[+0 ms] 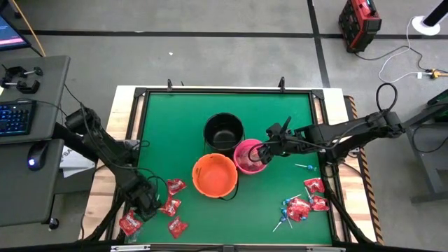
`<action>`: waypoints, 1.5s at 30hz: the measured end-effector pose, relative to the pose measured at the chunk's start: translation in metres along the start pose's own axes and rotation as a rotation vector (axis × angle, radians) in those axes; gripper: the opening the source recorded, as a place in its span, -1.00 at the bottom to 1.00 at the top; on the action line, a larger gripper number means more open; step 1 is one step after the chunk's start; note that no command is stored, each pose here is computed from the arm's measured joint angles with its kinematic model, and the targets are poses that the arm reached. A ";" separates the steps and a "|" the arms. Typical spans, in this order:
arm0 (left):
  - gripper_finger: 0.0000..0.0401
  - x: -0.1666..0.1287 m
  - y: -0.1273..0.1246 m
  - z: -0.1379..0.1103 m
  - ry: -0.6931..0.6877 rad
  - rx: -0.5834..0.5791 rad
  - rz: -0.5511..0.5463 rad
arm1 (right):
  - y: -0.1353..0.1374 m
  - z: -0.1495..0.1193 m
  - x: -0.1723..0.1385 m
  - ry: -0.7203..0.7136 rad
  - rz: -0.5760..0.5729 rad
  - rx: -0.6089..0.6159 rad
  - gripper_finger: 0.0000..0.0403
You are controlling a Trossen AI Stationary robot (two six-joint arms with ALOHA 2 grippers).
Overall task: Sort candy by brand, put in halloween buckets
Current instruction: Put the green gummy into the pink bucket
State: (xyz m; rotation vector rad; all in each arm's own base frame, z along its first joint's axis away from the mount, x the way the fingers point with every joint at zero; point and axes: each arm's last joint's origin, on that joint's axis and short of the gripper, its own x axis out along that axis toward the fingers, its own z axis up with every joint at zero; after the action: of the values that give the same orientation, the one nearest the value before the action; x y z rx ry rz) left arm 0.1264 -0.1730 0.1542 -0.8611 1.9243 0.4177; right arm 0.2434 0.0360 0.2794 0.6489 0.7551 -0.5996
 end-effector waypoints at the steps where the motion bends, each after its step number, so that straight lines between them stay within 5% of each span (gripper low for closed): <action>1: -0.22 0.000 -0.001 0.000 -0.012 -0.003 -0.010 | 0.000 0.000 0.000 -0.004 -0.002 -0.003 0.21; 9: -0.37 0.000 0.006 0.001 -0.049 0.015 0.052 | -0.001 0.001 0.000 -0.042 -0.028 -0.005 0.21; 30: -0.39 0.017 0.015 -0.001 -0.019 0.074 0.057 | -0.001 0.001 0.000 -0.041 -0.027 -0.006 0.21; 33: -0.51 0.017 0.014 -0.001 -0.013 0.089 0.046 | -0.001 0.001 0.000 -0.041 -0.027 -0.005 0.21; 37: -0.92 0.017 0.011 -0.001 -0.021 0.114 0.025 | -0.001 0.001 0.000 -0.040 -0.027 -0.006 0.21; 45: -1.00 -0.002 0.002 -0.011 -0.083 0.191 -0.062 | -0.001 0.001 0.000 -0.039 -0.029 -0.008 0.21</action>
State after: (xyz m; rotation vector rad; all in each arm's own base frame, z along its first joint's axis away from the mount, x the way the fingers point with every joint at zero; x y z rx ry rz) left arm 0.1183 -0.1776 0.1610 -0.7647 1.8232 0.2244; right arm 0.2432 0.0347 0.2796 0.6184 0.7311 -0.6343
